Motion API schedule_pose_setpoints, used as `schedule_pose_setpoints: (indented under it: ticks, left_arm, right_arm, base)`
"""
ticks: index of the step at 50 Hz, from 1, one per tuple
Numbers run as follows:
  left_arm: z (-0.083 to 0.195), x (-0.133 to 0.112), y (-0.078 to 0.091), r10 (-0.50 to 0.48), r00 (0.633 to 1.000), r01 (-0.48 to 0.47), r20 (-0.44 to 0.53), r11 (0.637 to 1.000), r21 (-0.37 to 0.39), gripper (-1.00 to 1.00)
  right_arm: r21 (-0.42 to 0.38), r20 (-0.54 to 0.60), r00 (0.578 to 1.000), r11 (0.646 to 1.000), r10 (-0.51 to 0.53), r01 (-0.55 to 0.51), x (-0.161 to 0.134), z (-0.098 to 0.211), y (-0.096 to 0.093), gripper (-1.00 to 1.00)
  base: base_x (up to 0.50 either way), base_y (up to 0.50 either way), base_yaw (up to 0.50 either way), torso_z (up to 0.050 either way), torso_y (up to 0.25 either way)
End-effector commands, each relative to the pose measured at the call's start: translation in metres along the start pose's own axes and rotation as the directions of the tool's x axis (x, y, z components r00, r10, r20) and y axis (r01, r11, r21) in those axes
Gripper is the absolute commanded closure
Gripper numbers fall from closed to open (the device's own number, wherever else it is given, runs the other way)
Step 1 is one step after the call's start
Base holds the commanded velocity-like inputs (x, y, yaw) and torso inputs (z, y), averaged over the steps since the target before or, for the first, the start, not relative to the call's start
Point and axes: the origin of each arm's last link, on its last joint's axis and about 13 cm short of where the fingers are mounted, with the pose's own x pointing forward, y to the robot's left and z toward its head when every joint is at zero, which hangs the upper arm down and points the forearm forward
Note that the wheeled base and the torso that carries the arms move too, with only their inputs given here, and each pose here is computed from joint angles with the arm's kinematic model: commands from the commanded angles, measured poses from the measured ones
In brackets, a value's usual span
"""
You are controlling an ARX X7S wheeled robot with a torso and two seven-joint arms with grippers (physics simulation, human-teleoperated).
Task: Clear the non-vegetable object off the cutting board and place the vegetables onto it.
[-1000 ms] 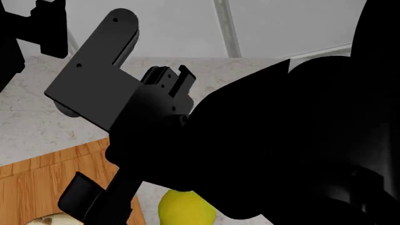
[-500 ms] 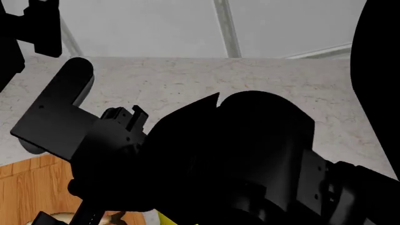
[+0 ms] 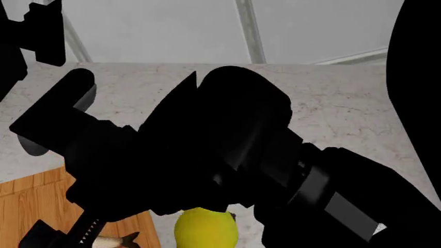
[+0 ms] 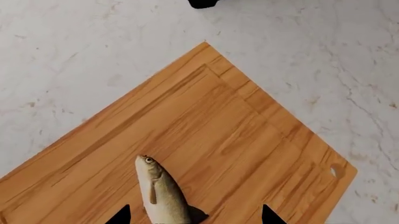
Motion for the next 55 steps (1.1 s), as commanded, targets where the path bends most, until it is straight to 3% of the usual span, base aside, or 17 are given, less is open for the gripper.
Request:
schedule_pose_setpoints:
  ticks: [1,24,49,50,55]
  left_arm:
    - [-0.002,0.0,0.0,-0.024,1.0,0.025,0.005,0.999,-0.035,-1.0]
    - [0.0,-0.004,0.005,-0.011,1.0,0.011,0.011,0.999,-0.049,-1.0]
    - [-0.006,-0.004,0.004,-0.009,1.0,0.008,-0.001,0.999,-0.051,-1.0]
    - [-0.006,-0.004,0.004,-0.007,1.0,0.006,-0.001,0.999,-0.053,-1.0]
    - [-0.006,-0.005,0.004,-0.007,1.0,0.007,0.0,0.999,-0.052,-1.0]
  right_arm:
    - [0.025,-0.03,0.996,0.997,0.078,-0.078,0.009,0.012,-0.004,-1.0]
    - [-0.059,-0.174,0.979,0.991,0.111,-0.123,0.029,0.003,0.001,-1.0]
    - [-0.066,-0.25,0.96,0.987,0.127,-0.147,0.041,-0.014,0.003,-1.0]
    - [-0.073,-0.249,0.961,0.987,0.119,-0.141,0.039,-0.013,0.003,1.0]
    - [-0.093,-0.251,0.963,0.988,0.098,-0.125,0.034,-0.011,0.006,1.0]
  base:
    - [0.0,0.0,0.0,0.0,0.0]
    - [0.0,0.0,0.0,0.0,0.0]
    - [0.0,0.0,0.0,0.0,0.0]
    - [0.0,0.0,0.0,0.0,0.0]
    - [0.0,0.0,0.0,-0.003,0.0]
